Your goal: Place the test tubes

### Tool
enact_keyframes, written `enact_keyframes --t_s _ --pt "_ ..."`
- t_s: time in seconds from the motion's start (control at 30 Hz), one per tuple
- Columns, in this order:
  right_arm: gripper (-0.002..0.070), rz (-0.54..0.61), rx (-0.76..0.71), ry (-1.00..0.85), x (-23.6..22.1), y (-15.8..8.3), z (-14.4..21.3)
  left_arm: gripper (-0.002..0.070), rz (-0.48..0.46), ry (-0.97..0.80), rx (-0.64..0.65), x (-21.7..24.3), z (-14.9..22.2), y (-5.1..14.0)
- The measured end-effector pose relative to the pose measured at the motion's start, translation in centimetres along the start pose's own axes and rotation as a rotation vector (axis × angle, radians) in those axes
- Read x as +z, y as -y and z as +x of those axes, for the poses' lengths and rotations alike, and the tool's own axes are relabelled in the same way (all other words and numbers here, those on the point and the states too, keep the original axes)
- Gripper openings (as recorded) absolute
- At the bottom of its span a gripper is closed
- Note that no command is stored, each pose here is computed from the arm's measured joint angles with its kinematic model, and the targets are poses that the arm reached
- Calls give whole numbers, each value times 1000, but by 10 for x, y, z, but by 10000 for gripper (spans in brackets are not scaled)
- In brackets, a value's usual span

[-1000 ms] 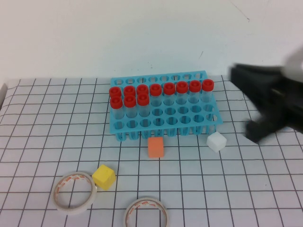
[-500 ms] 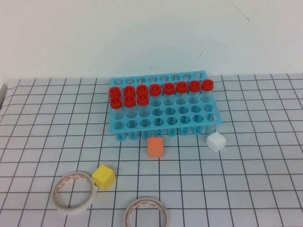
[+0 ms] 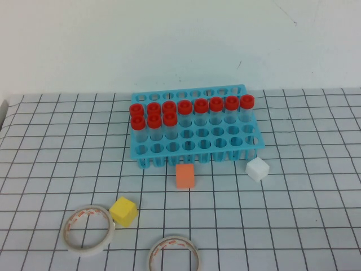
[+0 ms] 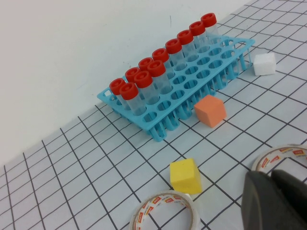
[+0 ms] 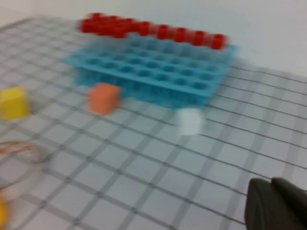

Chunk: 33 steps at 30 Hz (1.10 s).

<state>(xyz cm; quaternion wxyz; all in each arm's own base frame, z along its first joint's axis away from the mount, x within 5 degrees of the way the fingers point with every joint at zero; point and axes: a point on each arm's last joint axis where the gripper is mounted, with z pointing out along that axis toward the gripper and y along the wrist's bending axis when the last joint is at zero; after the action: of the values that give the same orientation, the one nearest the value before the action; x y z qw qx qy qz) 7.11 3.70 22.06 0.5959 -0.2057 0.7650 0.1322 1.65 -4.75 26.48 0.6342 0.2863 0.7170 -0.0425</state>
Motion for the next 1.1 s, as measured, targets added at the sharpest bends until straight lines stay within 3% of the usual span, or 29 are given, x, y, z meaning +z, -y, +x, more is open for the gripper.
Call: enact_keyframes --t_s 0.1,0.13,0.33,0.47,0.77,1.1 --pt "-1 161 43 11 -2 12 12 -1 0 0 0 0 0 0" --pt "-1 278 74 28 -6 20 19 -1 0 0 0 0 0 0" --pt "-1 506 117 93 -17 29 36 -1 0 0 0 0 0 0" --pt "-1 525 136 122 -21 28 40 -1 0 0 0 0 0 0" --pt "-1 544 264 -46 -22 27 58 -1 2 -1 0 0 0 0" --pt "-1 546 279 -54 -22 27 58 -1 2 -1 0 0 0 0"
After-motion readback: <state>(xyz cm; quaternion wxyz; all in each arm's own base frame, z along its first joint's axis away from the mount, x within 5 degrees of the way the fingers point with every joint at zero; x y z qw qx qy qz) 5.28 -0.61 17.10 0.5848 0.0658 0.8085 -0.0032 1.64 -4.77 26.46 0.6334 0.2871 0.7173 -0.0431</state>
